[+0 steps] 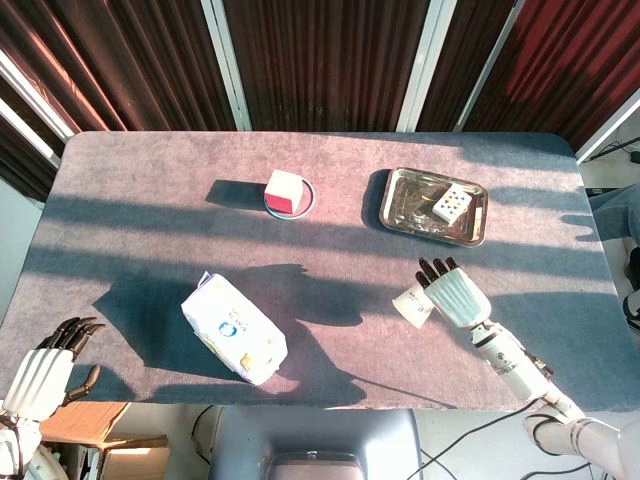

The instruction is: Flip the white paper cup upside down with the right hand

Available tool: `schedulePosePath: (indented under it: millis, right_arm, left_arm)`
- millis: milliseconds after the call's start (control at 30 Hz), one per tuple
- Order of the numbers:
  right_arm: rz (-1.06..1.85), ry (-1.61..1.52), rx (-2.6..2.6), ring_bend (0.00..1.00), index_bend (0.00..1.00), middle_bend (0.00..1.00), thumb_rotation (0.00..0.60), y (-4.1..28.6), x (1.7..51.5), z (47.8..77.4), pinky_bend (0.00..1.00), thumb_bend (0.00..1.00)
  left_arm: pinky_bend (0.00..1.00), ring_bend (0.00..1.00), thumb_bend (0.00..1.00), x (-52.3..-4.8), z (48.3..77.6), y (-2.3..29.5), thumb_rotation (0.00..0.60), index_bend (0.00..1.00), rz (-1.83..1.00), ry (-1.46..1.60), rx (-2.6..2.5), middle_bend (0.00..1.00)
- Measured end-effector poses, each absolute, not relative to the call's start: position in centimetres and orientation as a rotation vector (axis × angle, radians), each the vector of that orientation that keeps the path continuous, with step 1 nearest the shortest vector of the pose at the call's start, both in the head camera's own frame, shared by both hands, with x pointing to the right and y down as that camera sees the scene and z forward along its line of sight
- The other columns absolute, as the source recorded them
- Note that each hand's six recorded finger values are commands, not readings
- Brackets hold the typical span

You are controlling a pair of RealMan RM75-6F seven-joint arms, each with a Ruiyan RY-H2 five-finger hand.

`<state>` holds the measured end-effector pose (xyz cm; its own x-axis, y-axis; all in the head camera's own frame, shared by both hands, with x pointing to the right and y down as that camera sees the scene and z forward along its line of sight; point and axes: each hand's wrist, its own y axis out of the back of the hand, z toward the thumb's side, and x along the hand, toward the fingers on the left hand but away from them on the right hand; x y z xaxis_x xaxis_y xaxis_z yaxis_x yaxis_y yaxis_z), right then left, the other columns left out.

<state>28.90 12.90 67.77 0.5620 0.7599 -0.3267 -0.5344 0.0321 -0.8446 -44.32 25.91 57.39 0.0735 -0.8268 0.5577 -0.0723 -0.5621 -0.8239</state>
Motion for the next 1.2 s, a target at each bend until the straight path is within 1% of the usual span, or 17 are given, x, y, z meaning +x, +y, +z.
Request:
schedulePosePath:
  millis: [233,367,633,900,1067,1133,1200]
  right_arm:
    - [0.83,0.011,-0.734,0.46,0.65,0.42,0.6,13.4,27.5,65.5,0.65,0.46]
    - [0.779,0.145,-0.567,0.45,0.65,0.42,0.6,13.7,27.3,65.3,0.64,0.46]
    - [0.796,0.342,-0.485,0.43,0.64,0.42,0.6,14.5,27.8,67.9,0.62,0.46]
    - [0.813,0.381,-0.508,0.41,0.61,0.42,0.6,15.4,27.8,69.7,0.61,0.46]
    - [0.839,0.369,-0.536,0.37,0.55,0.42,0.6,15.6,28.0,70.0,0.57,0.46]
    - [0.855,0.359,-0.546,0.34,0.5,0.42,0.6,15.6,28.2,70.1,0.54,0.46]
    - [0.869,0.348,-0.551,0.31,0.42,0.4,0.6,15.6,28.3,70.0,0.53,0.46]
  left_arm:
    - [0.34,0.11,0.42,-44.3,57.4,25.9,0.6,0.22,-1.547,0.894,-1.733,0.15]
    - [0.34,0.11,0.42,-44.2,57.5,25.9,0.6,0.22,-1.549,0.889,-1.735,0.15]
    - [0.34,0.11,0.42,-44.2,57.5,25.9,0.6,0.22,-1.549,0.892,-1.733,0.15]
    - [0.34,0.11,0.42,-44.4,57.3,25.9,0.6,0.22,-1.546,0.902,-1.732,0.15]
    - [0.34,0.11,0.42,-44.4,57.3,25.9,0.6,0.22,-1.545,0.903,-1.732,0.15]
    - [0.34,0.11,0.42,-44.4,57.3,25.9,0.6,0.22,-1.544,0.902,-1.732,0.15]
    - [0.34,0.11,0.42,-44.3,57.3,25.9,0.6,0.22,-1.544,0.9,-1.732,0.15]
